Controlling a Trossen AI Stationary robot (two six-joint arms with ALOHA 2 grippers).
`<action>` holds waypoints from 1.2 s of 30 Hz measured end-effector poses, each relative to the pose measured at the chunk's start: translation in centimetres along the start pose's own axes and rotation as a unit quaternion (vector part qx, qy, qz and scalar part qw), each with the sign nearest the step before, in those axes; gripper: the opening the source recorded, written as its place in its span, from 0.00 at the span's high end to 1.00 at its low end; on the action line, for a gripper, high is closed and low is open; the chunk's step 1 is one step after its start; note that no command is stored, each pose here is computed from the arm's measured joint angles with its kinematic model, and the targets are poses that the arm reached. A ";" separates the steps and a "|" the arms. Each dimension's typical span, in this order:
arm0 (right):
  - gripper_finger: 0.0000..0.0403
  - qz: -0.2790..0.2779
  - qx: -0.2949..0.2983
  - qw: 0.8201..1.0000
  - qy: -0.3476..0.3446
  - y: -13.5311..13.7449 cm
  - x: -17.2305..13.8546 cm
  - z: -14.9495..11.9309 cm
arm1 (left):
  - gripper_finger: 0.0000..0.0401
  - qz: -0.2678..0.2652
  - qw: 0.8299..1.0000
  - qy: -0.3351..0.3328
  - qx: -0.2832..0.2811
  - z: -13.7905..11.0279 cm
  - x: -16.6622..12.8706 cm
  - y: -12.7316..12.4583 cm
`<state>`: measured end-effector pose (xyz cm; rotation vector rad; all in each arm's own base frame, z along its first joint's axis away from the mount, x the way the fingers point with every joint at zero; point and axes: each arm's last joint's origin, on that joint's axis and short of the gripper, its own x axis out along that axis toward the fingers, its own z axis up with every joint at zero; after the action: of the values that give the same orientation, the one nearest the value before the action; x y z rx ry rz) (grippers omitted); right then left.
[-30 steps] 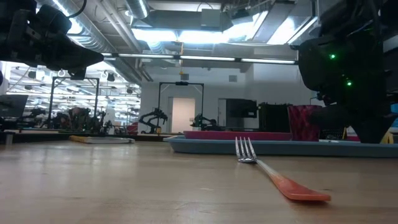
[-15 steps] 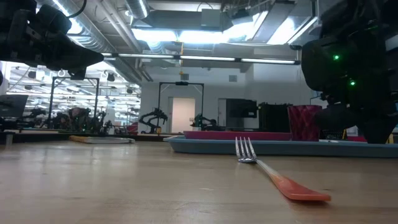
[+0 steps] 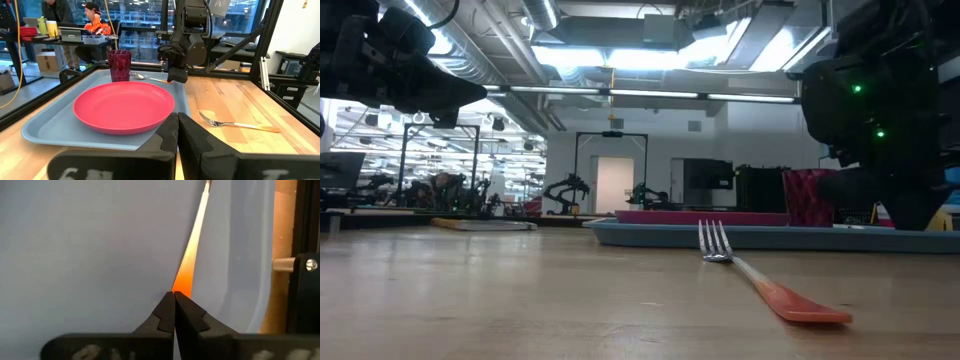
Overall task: Pick and place plate/cup/fork/spoon on tray
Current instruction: Put the orange spoon to the left of the blue tray
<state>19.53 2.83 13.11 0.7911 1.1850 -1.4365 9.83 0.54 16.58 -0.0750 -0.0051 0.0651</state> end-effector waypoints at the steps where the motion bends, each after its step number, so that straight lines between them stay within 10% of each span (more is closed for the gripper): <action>1: 0.99 0.001 0.000 1.000 0.000 0.0 0.0 0.0 | 1.00 0.000 1.000 0.000 0.000 0.0 0.0 0.0; 36: 0.99 -0.030 -0.006 0.999 0.037 -0.5 0.0 -0.2 | 1.00 0.000 1.000 0.000 0.000 0.0 0.0 0.0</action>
<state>19.00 2.96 13.18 0.8128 1.2811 -1.4579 9.83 0.54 16.60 -0.0749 -0.0059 0.0653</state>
